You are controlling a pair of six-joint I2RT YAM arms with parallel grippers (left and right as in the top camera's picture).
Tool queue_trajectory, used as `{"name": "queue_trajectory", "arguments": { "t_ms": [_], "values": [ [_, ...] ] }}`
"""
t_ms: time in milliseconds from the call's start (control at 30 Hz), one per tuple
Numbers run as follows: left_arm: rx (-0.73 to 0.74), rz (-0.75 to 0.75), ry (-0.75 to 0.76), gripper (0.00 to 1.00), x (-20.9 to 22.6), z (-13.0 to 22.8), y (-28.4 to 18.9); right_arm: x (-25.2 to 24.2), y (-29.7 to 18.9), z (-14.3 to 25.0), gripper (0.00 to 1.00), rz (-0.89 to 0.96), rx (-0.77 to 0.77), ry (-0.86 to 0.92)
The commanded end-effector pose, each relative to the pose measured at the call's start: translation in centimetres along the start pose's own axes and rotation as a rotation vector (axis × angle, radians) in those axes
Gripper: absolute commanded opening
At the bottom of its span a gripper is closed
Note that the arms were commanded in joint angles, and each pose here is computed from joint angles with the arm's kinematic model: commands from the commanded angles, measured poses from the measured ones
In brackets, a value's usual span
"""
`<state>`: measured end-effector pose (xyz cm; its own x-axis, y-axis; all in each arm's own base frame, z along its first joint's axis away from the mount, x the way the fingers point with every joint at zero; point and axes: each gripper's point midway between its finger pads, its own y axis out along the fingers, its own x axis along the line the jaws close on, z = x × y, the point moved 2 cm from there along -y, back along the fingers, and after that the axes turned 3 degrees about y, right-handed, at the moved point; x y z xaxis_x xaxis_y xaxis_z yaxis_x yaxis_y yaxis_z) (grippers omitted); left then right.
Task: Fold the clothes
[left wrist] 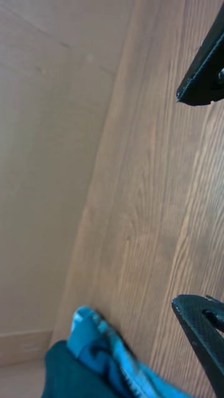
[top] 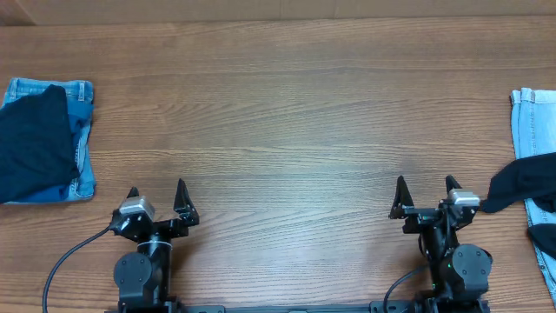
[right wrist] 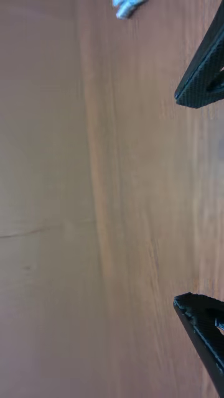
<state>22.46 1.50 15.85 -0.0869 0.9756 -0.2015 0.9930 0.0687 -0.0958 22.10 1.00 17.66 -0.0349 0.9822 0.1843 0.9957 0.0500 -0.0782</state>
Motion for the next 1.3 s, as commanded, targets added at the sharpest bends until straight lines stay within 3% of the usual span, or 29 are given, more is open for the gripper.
{"name": "queue_trajectory", "arguments": {
  "t_ms": [0,167,333,467,667,733,900,1067,1233,1267],
  "values": [
    [-0.078,0.044,-0.041,1.00,-1.5,-5.2,-1.7,0.2,-0.9,-3.9,1.00,0.028,-0.041,0.021],
    [-0.104,0.037,0.062,1.00,-2.7,-11.9,-2.5,0.2,-0.1,-7.0,1.00,0.097,0.106,0.036],
    [0.146,0.027,0.059,1.00,-3.9,-15.0,0.3,1.2,2.7,-10.1,1.00,0.121,0.383,0.039],
    [0.224,0.094,0.050,1.00,-5.7,-17.7,2.2,1.5,4.0,-11.8,1.00,0.139,0.465,0.034],
    [0.286,0.162,0.020,1.00,-6.8,-17.0,3.5,-7.6,6.0,-11.4,1.00,0.530,0.529,0.195],
    [0.327,0.154,0.016,1.00,-6.6,-16.0,4.0,-14.7,6.8,-10.0,1.00,0.685,0.578,0.325],
    [0.335,0.152,0.016,1.00,-6.5,-15.8,4.3,-25.5,9.2,-4.1,1.00,0.876,0.595,0.474],
    [0.356,0.152,0.012,1.00,-6.5,-15.4,4.2,-29.4,11.6,2.5,1.00,0.914,0.663,0.513],
    [0.387,0.146,0.009,1.00,-6.4,-14.7,3.9,-30.9,11.1,4.6,0.98,1.012,0.673,0.524],
    [0.388,0.145,0.009,1.00,-6.3,-14.7,3.9,-30.9,10.7,5.1,0.93,1.032,0.698,0.522]
  ]
}}
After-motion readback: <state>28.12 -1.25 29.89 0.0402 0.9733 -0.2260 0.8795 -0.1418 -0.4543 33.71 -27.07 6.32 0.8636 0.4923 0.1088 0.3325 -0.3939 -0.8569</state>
